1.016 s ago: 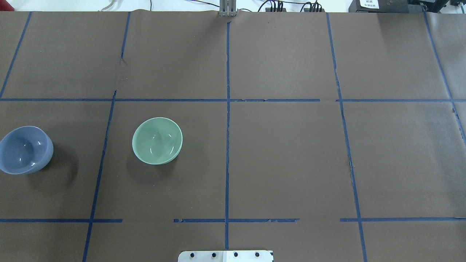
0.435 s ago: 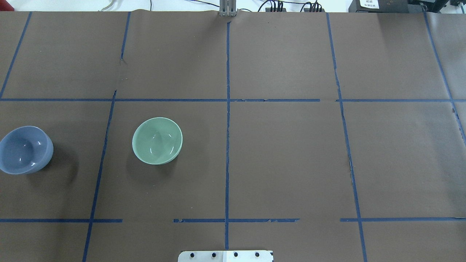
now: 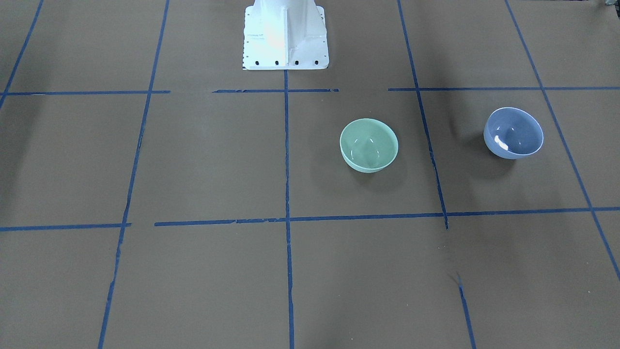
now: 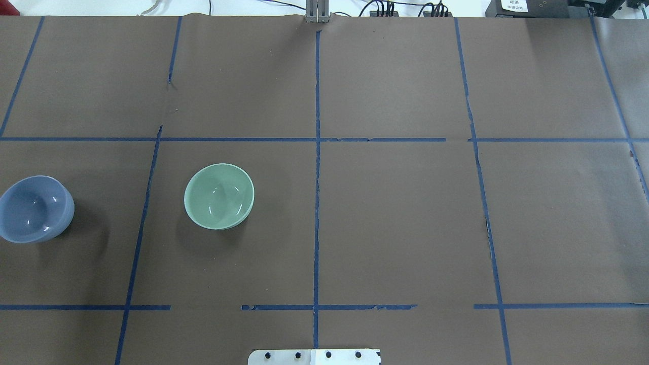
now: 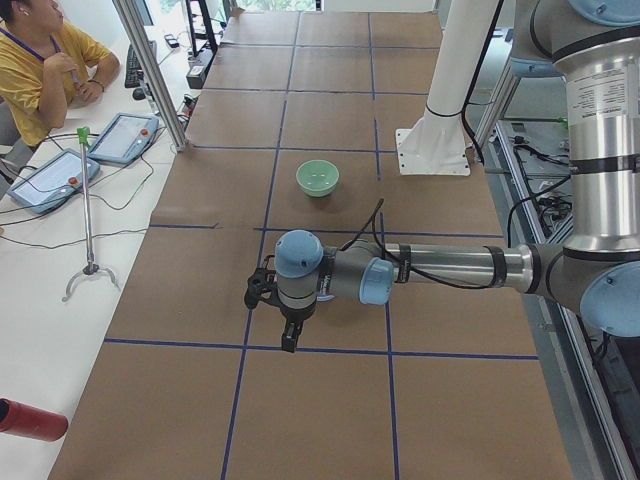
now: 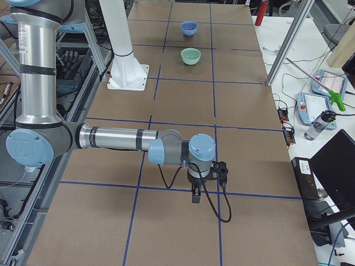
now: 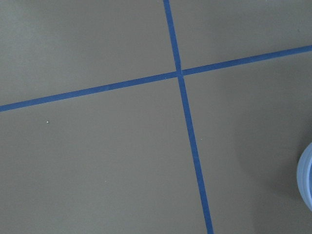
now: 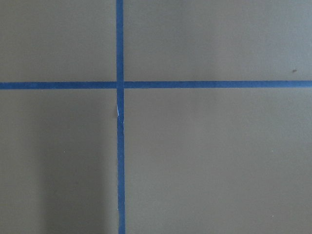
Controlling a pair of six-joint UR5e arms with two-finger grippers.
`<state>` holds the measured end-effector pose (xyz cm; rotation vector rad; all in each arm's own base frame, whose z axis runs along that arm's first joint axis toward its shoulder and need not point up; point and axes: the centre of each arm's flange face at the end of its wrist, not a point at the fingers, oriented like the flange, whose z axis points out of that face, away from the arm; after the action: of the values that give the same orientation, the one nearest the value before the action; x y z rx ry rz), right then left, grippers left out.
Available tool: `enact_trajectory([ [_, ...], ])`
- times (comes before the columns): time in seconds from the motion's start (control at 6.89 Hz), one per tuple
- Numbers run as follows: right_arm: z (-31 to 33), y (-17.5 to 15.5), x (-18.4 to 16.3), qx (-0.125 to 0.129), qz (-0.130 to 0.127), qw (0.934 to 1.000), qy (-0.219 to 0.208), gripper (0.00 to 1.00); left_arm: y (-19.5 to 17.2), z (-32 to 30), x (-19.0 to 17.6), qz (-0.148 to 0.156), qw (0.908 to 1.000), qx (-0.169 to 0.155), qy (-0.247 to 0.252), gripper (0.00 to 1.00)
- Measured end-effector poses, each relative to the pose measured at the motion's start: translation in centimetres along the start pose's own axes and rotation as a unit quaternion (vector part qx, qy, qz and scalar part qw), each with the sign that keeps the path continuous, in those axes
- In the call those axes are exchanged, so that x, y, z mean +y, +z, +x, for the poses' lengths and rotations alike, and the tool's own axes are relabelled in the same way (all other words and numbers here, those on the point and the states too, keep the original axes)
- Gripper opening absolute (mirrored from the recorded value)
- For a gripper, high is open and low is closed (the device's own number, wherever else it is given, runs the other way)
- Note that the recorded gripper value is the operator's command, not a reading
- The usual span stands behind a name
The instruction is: Stack blue bowl on green bowl
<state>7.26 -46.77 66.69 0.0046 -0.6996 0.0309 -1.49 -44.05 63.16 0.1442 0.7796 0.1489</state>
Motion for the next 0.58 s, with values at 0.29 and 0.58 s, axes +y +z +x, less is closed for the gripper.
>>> enact_trajectory([
  [0.29,0.0,0.0,0.0,0.000,0.000,1.0000,0.000,1.00,3.8,5.2,-0.6,-0.002,0.9996,0.018,-0.023,1.00],
  [0.58,0.0,0.0,0.0,0.000,0.000,1.0000,0.000,1.00,6.9,9.6,-0.3,-0.009,0.9982,0.039,-0.043,1.00],
])
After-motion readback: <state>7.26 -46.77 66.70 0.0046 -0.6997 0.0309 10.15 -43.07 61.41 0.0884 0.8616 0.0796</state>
